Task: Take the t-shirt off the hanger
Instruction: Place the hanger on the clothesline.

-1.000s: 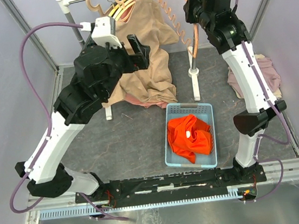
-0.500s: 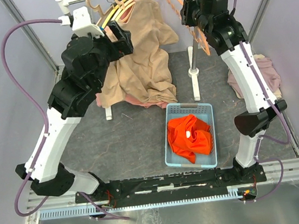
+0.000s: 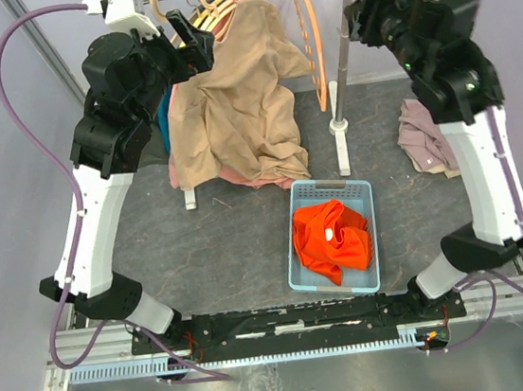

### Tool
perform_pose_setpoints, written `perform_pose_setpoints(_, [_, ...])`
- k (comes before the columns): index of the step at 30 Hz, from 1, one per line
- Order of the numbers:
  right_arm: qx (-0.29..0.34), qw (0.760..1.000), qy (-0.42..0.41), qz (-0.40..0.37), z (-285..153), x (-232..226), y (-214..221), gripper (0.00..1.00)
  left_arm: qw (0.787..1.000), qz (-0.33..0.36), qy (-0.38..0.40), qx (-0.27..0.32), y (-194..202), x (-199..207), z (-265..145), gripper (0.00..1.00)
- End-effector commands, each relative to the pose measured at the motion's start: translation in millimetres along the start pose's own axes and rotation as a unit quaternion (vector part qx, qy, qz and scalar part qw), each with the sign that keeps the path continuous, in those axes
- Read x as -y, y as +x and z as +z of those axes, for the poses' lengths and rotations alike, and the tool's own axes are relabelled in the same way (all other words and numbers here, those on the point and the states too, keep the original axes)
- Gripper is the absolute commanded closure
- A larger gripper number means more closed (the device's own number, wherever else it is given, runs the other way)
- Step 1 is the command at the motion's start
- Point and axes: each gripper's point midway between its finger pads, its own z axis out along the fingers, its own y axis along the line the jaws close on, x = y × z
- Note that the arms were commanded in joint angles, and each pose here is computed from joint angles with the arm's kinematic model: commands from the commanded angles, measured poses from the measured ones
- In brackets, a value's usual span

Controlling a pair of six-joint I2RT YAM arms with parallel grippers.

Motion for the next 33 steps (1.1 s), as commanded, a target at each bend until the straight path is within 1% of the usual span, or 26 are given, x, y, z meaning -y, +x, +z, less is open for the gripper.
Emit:
perform_pose_setpoints(1, [0.022,0.999,-0.03,0.017,-46.8,-3.3,-26.0,0.46,0.997,-0.025,0.054,-0.041,14.5,9.3,7.2,0.08])
perform_pose_setpoints(6, [0.016,0.998,-0.053,0.027,-78.4,-6.1,-24.9,0.49,0.997,-0.006,0.039,-0.065,33.3,-4.0,24.8,0.1])
perform_pose_setpoints(13, [0.008,0.998,-0.062,0.031,-96.2,-5.6,-18.0,0.49,0.996,0.004,0.022,-0.086,49.5,-13.0,36.4,0.12])
perform_pose_setpoints(20, [0.007,0.995,-0.09,0.047,-94.5,-17.7,-20.3,0.52,0.995,-0.014,0.035,-0.095,51.0,-6.3,32.1,0.15])
perform_pose_setpoints(26, [0.005,0.993,-0.101,0.055,-89.1,-23.5,-19.8,0.53,0.999,-0.012,0.002,-0.046,24.4,-18.2,16.8,0.16])
perform_pose_setpoints(33, [0.009,0.993,-0.105,0.055,-87.6,-25.3,-22.5,0.53,0.998,-0.004,-0.014,-0.059,33.2,-26.1,17.4,0.16])
